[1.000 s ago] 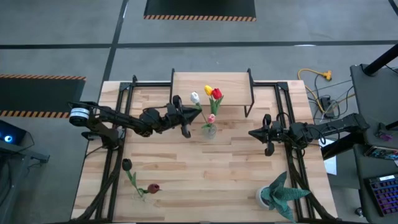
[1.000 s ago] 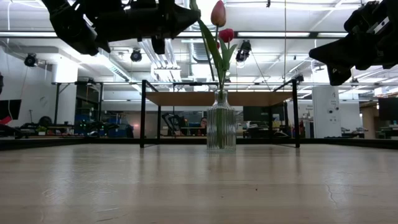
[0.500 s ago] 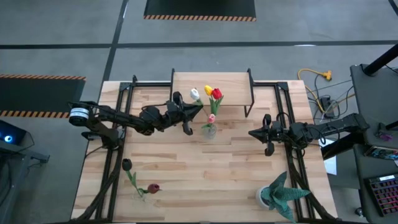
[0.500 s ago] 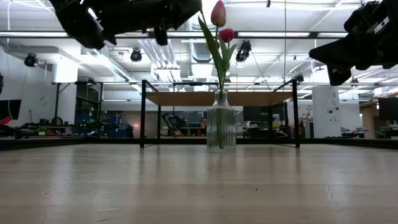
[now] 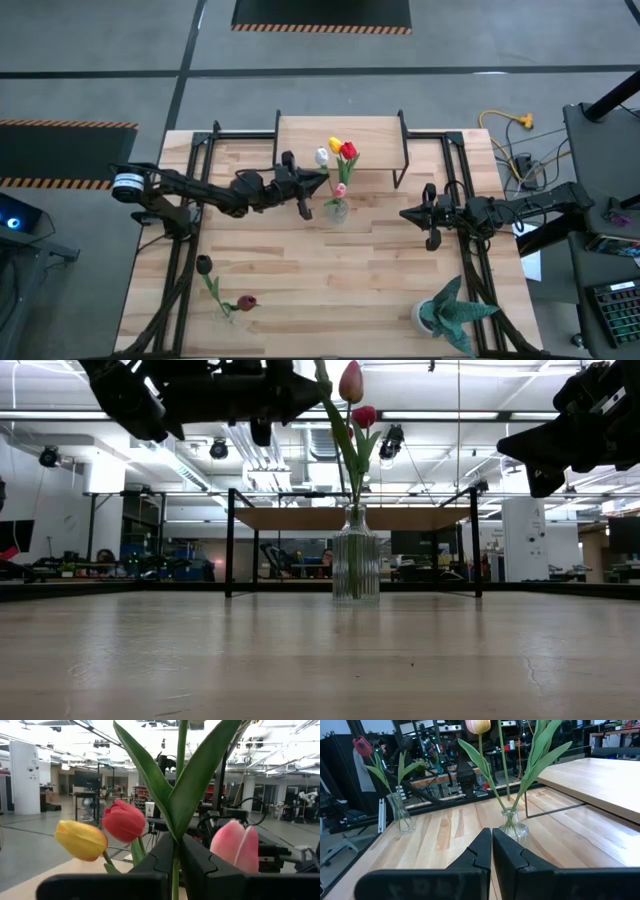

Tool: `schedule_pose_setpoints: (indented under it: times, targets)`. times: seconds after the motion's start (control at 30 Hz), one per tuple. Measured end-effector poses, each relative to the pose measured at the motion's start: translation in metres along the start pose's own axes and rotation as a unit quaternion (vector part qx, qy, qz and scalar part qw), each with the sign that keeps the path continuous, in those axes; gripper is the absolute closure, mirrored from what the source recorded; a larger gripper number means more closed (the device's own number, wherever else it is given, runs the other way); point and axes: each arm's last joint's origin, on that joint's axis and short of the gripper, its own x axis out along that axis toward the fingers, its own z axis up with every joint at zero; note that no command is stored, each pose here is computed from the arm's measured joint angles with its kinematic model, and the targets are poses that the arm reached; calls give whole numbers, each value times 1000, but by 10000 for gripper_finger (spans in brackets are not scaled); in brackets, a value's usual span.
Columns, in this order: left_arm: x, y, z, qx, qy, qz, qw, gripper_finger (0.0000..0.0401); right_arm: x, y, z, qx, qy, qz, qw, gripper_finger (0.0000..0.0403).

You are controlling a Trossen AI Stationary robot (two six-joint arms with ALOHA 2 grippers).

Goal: Pick and place flowers into a vace then onto a shelf
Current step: Put the black tulip into the bottom transparent vase

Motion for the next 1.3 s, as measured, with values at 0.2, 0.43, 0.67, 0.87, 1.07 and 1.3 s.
schedule_pose_setpoints:
  times: [0.2,0.43,0.67,0.87,1.07,1.3]
  targets:
    - [-2,2,-7,-10,7,1,1000,395,0,0,0,0,0,0,1000,394]
    - [1,1,-7,-21,1,1,1000,395,0,0,0,2,0,0,1000,394]
    - [2,1,-12,-25,4,1,1000,395,0,0,0,4,0,0,1000,394]
    - [4,1,-32,-37,34,2,999,395,0,0,0,4,0,0,1000,394]
    - [5,1,-44,-38,51,2,998,395,0,0,0,10,0,0,1000,394]
    - [5,2,-57,-26,79,5,997,395,0,0,0,13,0,0,1000,394]
